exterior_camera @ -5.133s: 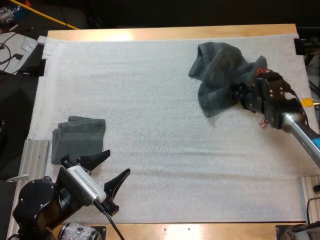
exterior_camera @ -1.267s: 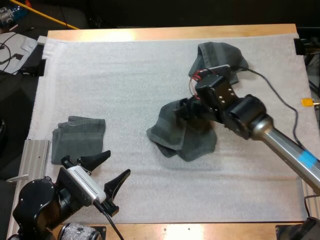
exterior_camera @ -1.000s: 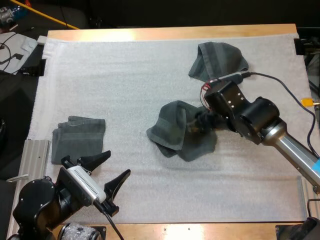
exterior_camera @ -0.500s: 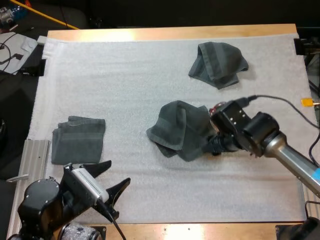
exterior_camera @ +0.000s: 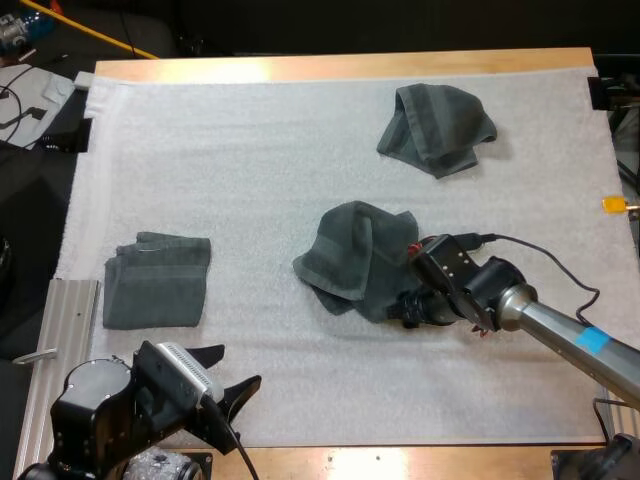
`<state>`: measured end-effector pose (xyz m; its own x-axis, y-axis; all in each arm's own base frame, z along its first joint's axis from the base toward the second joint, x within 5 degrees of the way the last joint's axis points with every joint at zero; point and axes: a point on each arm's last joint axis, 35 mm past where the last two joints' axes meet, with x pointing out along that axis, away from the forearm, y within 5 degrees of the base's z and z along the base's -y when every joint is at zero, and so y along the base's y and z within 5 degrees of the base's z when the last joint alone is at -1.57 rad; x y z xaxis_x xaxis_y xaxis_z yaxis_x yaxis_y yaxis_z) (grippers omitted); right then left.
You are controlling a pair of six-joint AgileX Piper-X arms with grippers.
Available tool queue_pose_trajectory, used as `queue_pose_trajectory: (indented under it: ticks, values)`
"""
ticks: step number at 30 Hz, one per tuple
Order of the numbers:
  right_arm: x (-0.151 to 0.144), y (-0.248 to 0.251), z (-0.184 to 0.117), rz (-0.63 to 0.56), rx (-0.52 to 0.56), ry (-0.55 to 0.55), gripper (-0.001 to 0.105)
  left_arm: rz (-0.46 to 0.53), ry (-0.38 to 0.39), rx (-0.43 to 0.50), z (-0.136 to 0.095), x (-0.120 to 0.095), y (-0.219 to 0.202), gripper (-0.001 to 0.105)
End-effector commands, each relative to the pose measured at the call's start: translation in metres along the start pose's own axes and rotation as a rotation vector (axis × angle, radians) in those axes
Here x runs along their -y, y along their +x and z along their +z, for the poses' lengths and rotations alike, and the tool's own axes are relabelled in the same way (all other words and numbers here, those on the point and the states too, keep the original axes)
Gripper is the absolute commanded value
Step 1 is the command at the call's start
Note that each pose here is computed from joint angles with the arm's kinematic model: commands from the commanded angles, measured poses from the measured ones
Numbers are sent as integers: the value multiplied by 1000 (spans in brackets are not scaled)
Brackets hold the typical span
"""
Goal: Pick towel from pile, fold and stack
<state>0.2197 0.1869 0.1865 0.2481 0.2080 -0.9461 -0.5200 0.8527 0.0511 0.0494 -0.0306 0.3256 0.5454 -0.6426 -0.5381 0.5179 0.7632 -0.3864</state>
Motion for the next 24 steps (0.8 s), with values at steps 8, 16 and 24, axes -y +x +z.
queue_pose_trajectory:
  ticks: [8, 16, 24]
  values:
    - [20, 32, 12, 108, -8, 169, 62, -8, -38, -50, -5, 1, -1, 61]
    - [22, 50, 13, 141, -32, 202, 40, -8, -50, -79, -8, 0, -1, 61]
    - [20, 51, 14, 127, -24, 192, 5, -4, -57, -87, -9, 0, -1, 60]
